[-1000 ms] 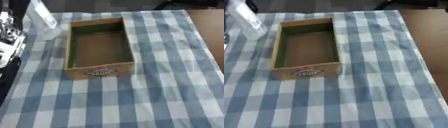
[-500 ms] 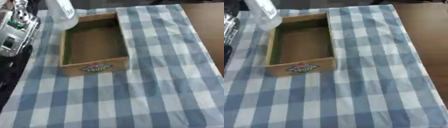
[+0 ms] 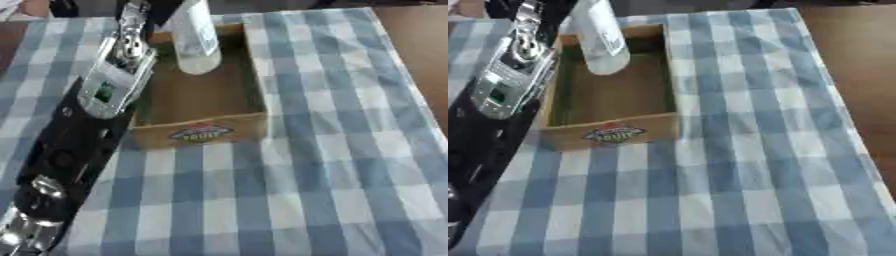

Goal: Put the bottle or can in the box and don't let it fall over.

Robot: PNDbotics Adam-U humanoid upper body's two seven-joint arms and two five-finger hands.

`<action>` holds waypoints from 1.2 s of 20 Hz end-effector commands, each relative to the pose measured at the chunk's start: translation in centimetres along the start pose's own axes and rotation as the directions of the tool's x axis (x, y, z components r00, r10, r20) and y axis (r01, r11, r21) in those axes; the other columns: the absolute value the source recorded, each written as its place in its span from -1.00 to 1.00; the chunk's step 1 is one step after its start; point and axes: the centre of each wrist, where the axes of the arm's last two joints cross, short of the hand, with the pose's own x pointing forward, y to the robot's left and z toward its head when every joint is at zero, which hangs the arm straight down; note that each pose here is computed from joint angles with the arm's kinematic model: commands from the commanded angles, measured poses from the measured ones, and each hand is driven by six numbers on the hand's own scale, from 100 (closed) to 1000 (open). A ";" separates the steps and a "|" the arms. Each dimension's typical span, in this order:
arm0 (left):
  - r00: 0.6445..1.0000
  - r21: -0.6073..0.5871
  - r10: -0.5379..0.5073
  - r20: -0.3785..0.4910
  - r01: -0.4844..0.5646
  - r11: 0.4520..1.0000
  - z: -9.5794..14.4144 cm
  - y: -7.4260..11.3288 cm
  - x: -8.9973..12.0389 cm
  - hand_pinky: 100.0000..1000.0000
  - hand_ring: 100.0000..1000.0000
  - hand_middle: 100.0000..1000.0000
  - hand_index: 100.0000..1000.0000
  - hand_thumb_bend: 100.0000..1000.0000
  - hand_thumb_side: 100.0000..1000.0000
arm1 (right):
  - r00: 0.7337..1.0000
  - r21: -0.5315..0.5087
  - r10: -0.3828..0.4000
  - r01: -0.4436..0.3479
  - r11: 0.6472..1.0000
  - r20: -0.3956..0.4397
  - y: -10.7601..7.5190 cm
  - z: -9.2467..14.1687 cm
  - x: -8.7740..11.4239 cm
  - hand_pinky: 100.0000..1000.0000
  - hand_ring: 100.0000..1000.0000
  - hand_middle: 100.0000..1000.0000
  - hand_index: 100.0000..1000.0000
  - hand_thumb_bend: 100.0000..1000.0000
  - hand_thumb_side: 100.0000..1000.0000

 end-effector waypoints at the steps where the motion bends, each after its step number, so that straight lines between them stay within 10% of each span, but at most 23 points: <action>1: 0.999 -0.007 -0.013 0.040 0.013 1.000 -0.5 -0.8 0.5 -0.40 -0.37 -1.00 -1.00 -1.00 0.24 | 0.999 -0.007 0.008 -0.008 1.000 0.038 -0.4 -0.5 1.0 0.81 0.94 1.00 0.55 -1.00 0.06; 9: 1.000 -0.014 0.004 -0.031 -0.005 1.000 0.2 -2.2 -2.3 -0.31 -0.25 -0.71 -0.80 -1.00 -0.14 | 0.999 -0.011 0.004 -0.004 1.000 0.035 -0.3 -0.4 0.9 0.81 0.94 1.00 0.55 -1.00 0.07; 16: 0.997 -0.055 -0.037 -0.072 0.033 0.998 0.8 -2.3 -3.5 -0.01 0.09 -0.07 0.10 -1.00 -0.81 | 1.000 -0.013 0.007 -0.006 1.000 0.029 -0.4 -0.3 0.8 0.81 0.94 1.00 0.55 -1.00 0.06; 24: 0.986 -0.092 -0.115 -0.120 0.104 0.990 1.7 -1.5 -4.9 0.08 0.26 0.20 0.38 -1.00 -0.24 | 1.000 -0.021 0.011 -0.010 1.000 0.023 -0.5 -0.1 0.7 0.80 0.94 1.00 0.54 -1.00 0.06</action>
